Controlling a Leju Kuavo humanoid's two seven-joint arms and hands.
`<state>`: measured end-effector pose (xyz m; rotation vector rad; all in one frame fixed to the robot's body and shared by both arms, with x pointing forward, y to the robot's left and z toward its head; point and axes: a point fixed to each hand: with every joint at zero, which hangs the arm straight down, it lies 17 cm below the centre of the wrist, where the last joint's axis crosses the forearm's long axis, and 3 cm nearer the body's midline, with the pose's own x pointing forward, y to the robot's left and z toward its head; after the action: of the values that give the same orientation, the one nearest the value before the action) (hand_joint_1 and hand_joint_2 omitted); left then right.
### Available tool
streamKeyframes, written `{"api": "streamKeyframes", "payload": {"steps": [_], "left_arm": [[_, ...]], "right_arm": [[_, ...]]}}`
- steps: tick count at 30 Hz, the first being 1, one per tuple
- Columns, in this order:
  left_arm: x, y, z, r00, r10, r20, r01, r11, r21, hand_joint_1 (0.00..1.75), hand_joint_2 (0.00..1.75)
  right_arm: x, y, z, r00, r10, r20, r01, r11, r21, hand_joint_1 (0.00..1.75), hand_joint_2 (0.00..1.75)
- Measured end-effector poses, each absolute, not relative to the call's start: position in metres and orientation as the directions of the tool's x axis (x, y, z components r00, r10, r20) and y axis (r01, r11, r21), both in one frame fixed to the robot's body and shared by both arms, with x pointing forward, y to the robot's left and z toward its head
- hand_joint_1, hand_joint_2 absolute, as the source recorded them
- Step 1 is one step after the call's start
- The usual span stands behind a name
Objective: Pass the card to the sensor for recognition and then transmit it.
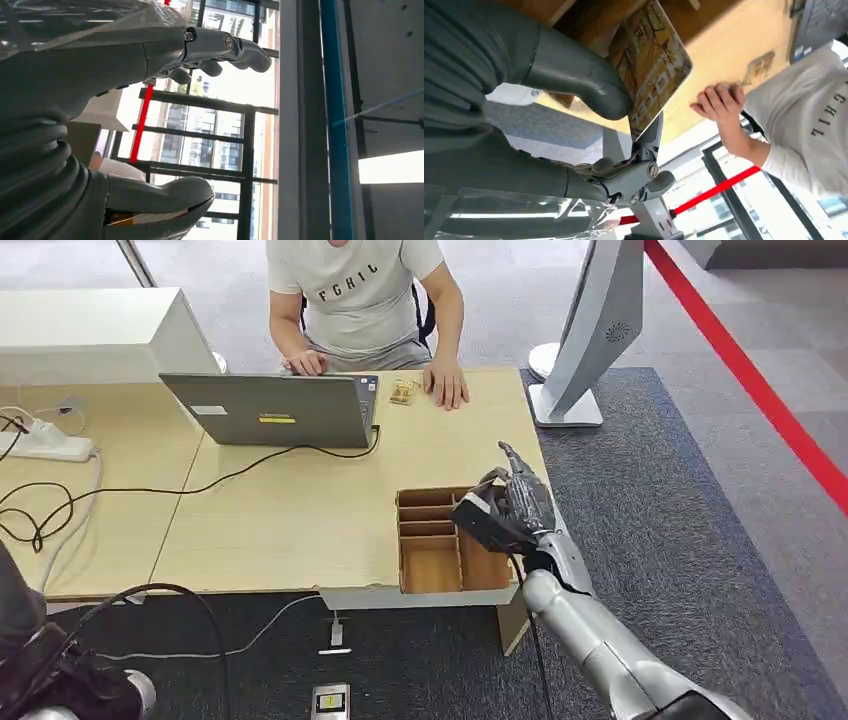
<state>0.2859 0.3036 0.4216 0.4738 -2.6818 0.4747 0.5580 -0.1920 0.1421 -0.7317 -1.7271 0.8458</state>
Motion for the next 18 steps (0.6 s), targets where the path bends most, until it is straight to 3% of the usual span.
{"api": "streamKeyframes", "payload": {"steps": [18], "left_arm": [[0.287,0.305,0.423,-0.877,-0.244,0.415,-0.375,0.886,-0.272,0.00,1.75]], "right_arm": [[0.576,-0.212,0.233,-0.344,0.775,0.530,0.254,0.620,-0.742,1.75,1.75]]}}
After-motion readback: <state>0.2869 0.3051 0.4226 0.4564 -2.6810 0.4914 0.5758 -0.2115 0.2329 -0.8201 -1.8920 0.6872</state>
